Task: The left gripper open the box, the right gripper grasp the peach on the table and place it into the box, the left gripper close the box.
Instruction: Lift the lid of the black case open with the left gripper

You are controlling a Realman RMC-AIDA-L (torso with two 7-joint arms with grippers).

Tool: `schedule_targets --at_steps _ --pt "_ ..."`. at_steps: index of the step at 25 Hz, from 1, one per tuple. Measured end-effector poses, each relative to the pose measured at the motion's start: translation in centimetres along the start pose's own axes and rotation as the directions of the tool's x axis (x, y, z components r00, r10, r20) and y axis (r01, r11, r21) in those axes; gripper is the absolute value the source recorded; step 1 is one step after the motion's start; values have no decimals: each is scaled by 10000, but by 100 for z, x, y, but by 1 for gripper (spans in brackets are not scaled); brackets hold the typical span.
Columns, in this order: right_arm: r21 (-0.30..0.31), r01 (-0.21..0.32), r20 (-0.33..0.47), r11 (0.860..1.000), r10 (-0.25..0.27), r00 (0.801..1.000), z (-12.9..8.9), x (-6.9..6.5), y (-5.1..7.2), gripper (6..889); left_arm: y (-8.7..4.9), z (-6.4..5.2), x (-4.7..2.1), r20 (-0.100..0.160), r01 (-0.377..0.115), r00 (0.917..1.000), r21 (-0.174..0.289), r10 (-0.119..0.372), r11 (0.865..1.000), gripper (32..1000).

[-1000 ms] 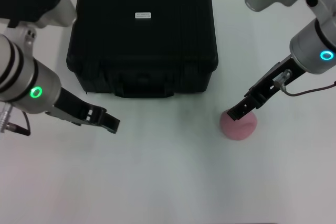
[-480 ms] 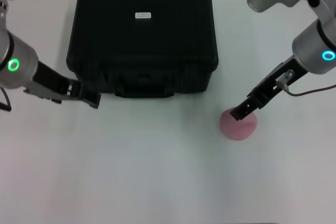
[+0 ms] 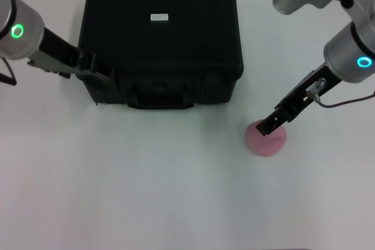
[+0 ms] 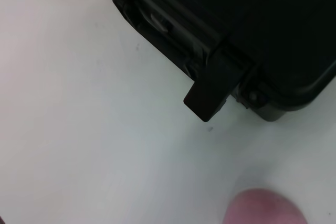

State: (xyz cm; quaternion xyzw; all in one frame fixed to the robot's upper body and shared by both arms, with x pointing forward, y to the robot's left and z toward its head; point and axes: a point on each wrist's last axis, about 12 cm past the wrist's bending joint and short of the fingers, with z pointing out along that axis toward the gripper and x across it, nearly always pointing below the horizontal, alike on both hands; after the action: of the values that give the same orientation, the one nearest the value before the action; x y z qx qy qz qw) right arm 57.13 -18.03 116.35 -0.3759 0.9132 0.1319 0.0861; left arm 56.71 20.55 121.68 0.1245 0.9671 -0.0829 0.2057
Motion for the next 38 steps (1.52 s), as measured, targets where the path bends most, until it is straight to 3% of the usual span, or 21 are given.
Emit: schedule_targets --at_steps 3,11,28,38 --pt "1 1 -3 10000 -1 10000 0 -1 1 849 -2 30 -39 26 43 10000 23 -43 10000 840" --pt "21 55 24 10000 -55 10000 -10 -22 8 849 28 199 -128 -280 241 9993 65 -239 9997 839" --pt "20 43 70 10000 -44 10000 -19 -27 1 849 59 365 -157 -427 373 9984 160 -366 9992 837" --pt "13 28 73 10000 -28 10000 -18 -20 -4 850 33 452 -165 -692 279 9973 210 -264 9994 836"
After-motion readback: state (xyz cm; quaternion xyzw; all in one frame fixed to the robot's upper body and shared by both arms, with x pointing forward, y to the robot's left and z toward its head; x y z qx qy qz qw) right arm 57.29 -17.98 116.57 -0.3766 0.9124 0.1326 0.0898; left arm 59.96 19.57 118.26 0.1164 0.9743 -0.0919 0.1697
